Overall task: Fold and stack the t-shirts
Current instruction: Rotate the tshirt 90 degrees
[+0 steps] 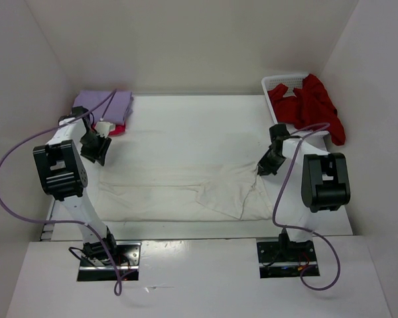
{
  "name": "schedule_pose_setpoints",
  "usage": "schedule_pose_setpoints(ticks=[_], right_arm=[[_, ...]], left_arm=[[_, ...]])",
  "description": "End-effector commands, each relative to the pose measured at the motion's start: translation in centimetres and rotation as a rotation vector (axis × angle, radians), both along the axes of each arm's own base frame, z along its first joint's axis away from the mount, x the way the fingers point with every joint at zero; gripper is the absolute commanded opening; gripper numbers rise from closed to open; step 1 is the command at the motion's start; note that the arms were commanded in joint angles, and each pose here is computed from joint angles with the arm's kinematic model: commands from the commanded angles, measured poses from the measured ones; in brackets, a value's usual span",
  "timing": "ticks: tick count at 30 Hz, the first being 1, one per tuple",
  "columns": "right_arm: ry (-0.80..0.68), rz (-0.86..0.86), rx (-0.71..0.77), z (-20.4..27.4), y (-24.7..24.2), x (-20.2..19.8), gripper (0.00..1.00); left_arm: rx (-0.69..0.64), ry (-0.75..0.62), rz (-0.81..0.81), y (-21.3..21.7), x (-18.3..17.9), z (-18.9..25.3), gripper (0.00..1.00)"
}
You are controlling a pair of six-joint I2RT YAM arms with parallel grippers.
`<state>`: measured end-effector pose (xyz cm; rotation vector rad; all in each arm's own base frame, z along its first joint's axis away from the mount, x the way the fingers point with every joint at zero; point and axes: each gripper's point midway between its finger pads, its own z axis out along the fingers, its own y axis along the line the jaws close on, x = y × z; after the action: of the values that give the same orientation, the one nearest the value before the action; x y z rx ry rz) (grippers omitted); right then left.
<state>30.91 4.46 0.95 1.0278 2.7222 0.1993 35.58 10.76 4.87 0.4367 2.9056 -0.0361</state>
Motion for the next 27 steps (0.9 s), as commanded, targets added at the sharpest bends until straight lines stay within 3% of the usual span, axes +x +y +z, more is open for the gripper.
schedule_pose_setpoints(ticks=[1,3,8,9,10,11,13,14,15,16,20,22,27], right_arm=[[-0.043,0.082,0.005,-0.4,2.0,2.9,0.00],[0.000,0.149,-0.025,-1.4,3.7,3.4,0.00],[-0.089,0.291,-0.141,0.3,7.2,13.1,0.00],[-0.145,0.308,-0.152,0.7,8.6,17.3,0.00],[-0.136,0.313,-0.170,0.9,8.7,18.5,0.00],[-0.238,0.331,-0.204,2.4,10.4,23.4,0.00],[-0.274,0.368,-0.251,3.6,11.5,26.2,0.17],[-0.533,0.342,-0.258,11.8,12.6,30.1,0.27],[-0.495,0.327,-0.224,9.1,12.6,30.2,0.33],[-0.565,0.324,-0.181,10.2,12.9,31.7,0.46],[-0.665,0.357,-0.240,15.4,12.2,31.9,0.68],[-0.697,0.348,-0.253,19.0,12.0,30.8,0.76],[-0.577,0.288,-0.369,21.6,10.0,26.2,0.84]], left_arm=[[0.061,0.001,0.060,3.3,-0.6,0.4,0.53],[0.073,0.000,0.081,4.5,-1.2,0.9,0.54],[0.111,0.060,0.144,7.3,-4.2,1.3,0.54],[0.111,0.060,0.157,7.6,-4.7,1.4,0.55],[0.110,0.086,0.157,7.5,-5.4,1.1,0.55],[0.118,0.090,0.168,7.8,-5.8,1.4,0.55],[0.108,0.115,0.166,7.4,-6.6,1.4,0.55],[0.082,0.116,0.162,6.9,-6.7,1.3,0.55],[0.061,0.122,0.159,6.4,-6.8,1.3,0.55],[0.039,0.135,0.156,5.9,-7.3,1.6,0.55],[0.003,0.141,0.141,4.7,-7.6,2.0,0.55],[-0.006,0.127,0.131,4.3,-7.3,2.3,0.55],[-0.073,0.139,0.115,2.7,-7.6,1.9,0.55]])
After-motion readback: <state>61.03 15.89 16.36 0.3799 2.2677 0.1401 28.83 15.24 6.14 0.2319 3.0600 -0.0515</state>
